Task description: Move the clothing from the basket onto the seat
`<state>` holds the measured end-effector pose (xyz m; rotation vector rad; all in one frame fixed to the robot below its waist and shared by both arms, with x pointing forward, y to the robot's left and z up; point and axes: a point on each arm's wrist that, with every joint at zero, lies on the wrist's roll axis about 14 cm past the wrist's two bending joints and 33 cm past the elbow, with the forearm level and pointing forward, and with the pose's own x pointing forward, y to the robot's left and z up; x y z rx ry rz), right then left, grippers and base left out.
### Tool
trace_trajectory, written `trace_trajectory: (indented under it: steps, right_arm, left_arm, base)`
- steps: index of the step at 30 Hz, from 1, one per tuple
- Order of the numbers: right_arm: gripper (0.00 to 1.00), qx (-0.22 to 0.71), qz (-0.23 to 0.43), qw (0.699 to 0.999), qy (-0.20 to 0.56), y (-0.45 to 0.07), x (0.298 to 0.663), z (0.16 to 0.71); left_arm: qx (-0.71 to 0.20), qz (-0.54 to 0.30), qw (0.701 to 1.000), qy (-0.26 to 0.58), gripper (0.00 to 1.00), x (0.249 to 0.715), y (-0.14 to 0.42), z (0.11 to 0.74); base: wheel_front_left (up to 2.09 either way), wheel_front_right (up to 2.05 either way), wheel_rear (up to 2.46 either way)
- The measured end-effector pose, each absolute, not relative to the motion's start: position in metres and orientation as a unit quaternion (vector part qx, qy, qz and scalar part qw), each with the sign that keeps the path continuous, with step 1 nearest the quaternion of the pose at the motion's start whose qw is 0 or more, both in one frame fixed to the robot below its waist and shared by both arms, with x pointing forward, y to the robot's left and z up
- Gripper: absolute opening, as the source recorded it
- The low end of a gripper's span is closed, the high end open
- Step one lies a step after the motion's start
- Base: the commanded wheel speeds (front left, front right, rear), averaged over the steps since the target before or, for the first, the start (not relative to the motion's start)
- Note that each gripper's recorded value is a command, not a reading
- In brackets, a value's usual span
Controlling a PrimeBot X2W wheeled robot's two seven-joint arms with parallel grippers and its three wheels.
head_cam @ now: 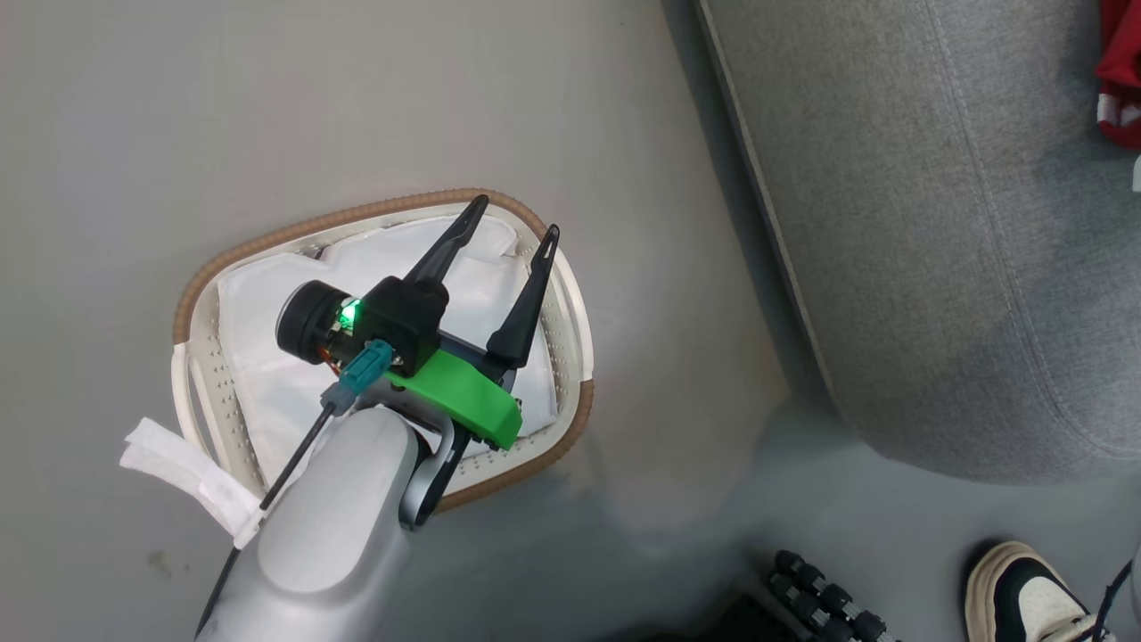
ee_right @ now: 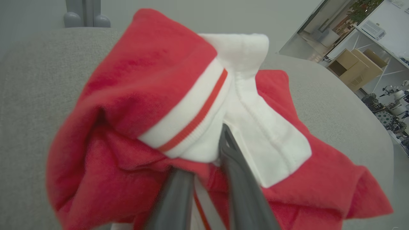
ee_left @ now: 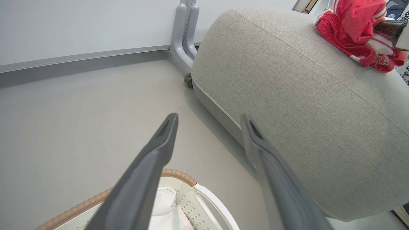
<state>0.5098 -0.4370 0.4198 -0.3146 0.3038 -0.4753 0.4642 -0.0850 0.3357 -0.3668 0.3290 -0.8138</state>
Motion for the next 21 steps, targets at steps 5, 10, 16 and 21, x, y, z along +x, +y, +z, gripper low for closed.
trace_trajectory:
  steps: [5, 10, 16, 21]
  right_arm:
    - [1.0, -0.151, -0.242, 0.948, 0.139, -0.437, 0.49, 0.428]
    - [1.0, -0.14, -0.24, 0.954, 0.116, -0.428, 0.469, 0.44]
    - [1.0, -0.142, -0.189, 0.967, 0.096, -0.394, 0.453, 0.449]
    - [1.0, -0.115, -0.149, 0.979, 0.078, -0.359, 0.447, 0.452]
  left_arm:
    - [-0.174, -0.389, 0.893, 0.145, 1.0, 0.467, -0.084, 0.351]
    - [-0.171, -0.374, 0.9, 0.143, 1.0, 0.463, -0.075, 0.362]
    - [-0.164, -0.339, 0.916, 0.136, 1.0, 0.46, -0.052, 0.376]
    - [-0.145, -0.307, 0.933, 0.119, 1.0, 0.459, -0.03, 0.391]
  base:
    - [0.0, 0.0, 0.0]
    - [0.0, 0.0, 0.0]
    - [0.0, 0.0, 0.0]
    - [0.0, 0.0, 0.0]
